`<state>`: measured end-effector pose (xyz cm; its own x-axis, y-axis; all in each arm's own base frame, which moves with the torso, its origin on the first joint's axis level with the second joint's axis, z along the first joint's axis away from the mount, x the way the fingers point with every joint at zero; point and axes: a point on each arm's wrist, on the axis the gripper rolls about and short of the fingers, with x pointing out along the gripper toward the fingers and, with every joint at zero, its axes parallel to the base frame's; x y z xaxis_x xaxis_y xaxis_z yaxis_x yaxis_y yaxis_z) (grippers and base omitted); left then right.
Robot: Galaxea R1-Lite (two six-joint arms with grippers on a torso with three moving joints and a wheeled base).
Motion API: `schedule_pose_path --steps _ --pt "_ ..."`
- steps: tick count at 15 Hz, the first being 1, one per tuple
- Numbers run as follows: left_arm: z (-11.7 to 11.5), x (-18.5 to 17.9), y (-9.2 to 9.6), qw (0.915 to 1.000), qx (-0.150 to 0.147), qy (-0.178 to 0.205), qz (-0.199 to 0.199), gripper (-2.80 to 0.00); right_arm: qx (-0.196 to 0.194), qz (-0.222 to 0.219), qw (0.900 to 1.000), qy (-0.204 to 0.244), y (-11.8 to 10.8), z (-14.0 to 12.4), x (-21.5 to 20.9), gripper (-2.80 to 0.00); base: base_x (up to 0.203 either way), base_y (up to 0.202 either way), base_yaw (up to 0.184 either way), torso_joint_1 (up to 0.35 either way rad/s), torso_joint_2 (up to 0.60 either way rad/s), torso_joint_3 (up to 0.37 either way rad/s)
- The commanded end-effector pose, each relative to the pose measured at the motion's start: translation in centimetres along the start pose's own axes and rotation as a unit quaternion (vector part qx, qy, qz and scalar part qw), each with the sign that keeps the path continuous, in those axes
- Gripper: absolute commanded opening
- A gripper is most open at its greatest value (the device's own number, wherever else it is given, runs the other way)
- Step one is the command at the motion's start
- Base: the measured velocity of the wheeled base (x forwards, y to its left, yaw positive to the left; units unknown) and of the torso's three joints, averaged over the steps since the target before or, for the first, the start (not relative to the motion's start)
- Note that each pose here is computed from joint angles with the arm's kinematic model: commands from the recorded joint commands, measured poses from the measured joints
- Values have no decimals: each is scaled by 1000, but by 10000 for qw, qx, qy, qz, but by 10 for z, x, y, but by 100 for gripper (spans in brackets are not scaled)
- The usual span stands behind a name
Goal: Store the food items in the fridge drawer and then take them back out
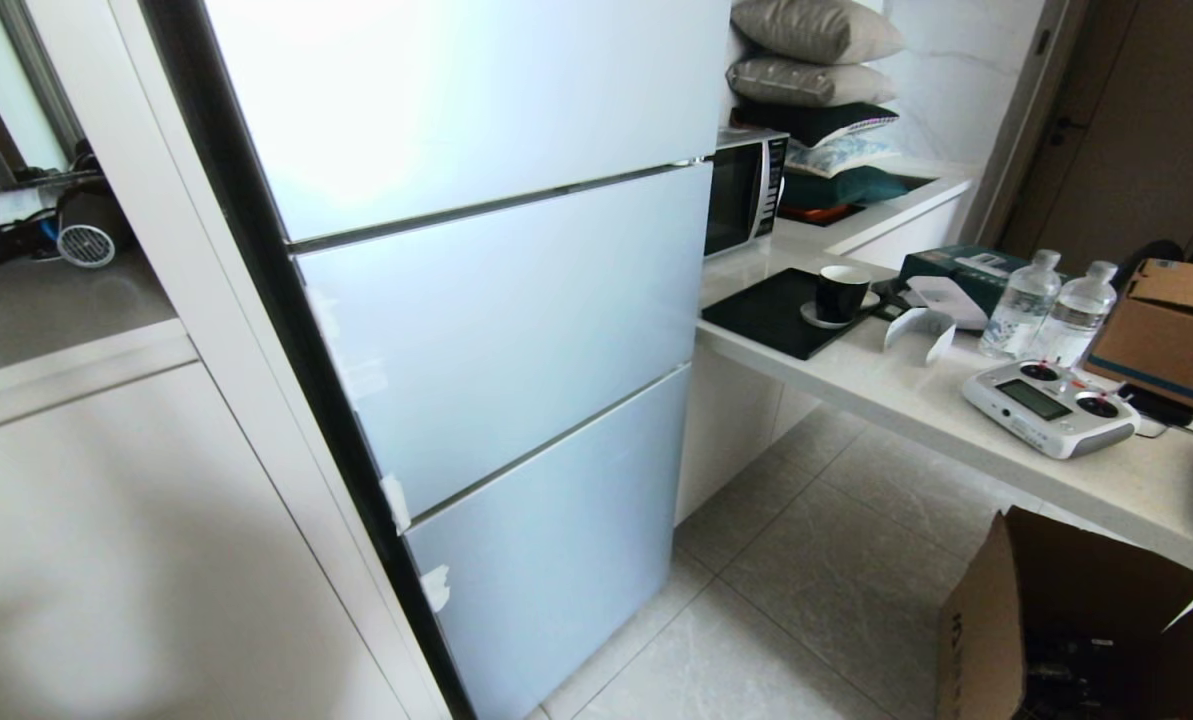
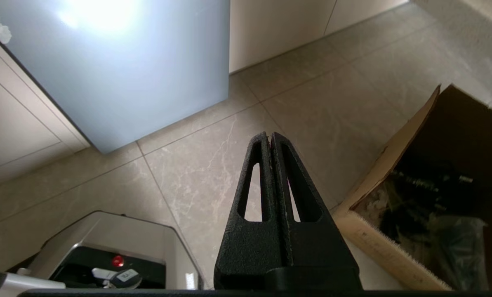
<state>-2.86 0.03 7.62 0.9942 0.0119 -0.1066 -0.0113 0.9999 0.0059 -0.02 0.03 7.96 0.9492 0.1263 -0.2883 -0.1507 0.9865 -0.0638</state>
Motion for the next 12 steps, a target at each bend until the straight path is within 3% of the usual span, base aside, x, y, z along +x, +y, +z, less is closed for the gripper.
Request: schedule_pose_path --steps 1,4,7,9,12 --pt "0 0 0 10000 0 3 2 -280 -65 -8 10000 -51 0 -2 -1 -280 0 0 0 0 0 0" --pt "0 0 0 10000 0 3 2 -280 -242 366 9990 -90 0 -2 -1 -280 0 0 0 0 0 0" --pt "0 0 0 10000 0 3 2 -280 -70 515 9986 -110 0 -2 -1 -280 0 0 0 0 0 0" --pt "0 0 0 10000 0 3 2 -280 72 254 9996 -94 0 -2 -1 -280 0 0 0 0 0 0" --pt "0 0 0 10000 0 3 2 -280 41 -639 9978 -198 1 -3 -4 -280 0 0 0 0 0 0"
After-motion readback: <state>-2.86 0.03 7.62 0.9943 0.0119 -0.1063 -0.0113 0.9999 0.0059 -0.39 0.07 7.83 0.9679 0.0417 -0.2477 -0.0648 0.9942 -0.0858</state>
